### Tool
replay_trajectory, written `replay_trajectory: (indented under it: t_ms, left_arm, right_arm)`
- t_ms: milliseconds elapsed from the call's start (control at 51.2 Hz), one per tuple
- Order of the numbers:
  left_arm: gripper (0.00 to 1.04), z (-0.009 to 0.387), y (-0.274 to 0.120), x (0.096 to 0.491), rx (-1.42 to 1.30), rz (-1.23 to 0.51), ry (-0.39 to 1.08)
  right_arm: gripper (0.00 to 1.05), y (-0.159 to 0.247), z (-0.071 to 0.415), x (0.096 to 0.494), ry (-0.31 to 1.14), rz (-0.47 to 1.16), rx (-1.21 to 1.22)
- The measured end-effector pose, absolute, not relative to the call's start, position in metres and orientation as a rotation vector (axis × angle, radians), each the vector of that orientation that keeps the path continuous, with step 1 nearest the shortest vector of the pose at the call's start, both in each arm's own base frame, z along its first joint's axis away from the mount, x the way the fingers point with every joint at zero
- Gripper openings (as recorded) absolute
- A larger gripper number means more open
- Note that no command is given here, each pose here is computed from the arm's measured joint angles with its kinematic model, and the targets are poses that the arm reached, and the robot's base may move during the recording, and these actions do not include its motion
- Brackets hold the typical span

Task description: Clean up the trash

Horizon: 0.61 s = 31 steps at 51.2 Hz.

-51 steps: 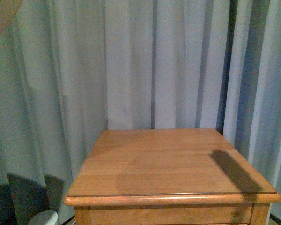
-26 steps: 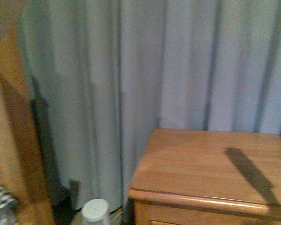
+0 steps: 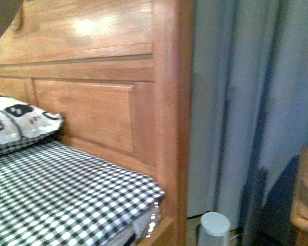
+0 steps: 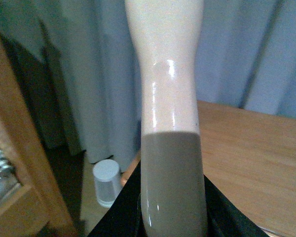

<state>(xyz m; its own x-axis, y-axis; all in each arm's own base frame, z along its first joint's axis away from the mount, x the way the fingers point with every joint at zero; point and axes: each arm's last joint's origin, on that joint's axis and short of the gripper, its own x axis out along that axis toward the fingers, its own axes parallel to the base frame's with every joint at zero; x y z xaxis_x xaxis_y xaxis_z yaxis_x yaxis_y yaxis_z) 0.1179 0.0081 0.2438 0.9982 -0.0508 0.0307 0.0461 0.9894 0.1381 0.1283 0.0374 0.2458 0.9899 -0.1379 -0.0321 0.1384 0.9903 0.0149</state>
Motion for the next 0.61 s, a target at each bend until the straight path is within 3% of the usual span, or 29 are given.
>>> replay_trajectory:
  t_ms: [605]
  left_arm:
    - [0.27,0.2438,0.008,0.1176,0.138,-0.048,-0.036]
  right_arm:
    - [0.19,0.0373,0.246,0.1282,0.03,-0.139,0.017]
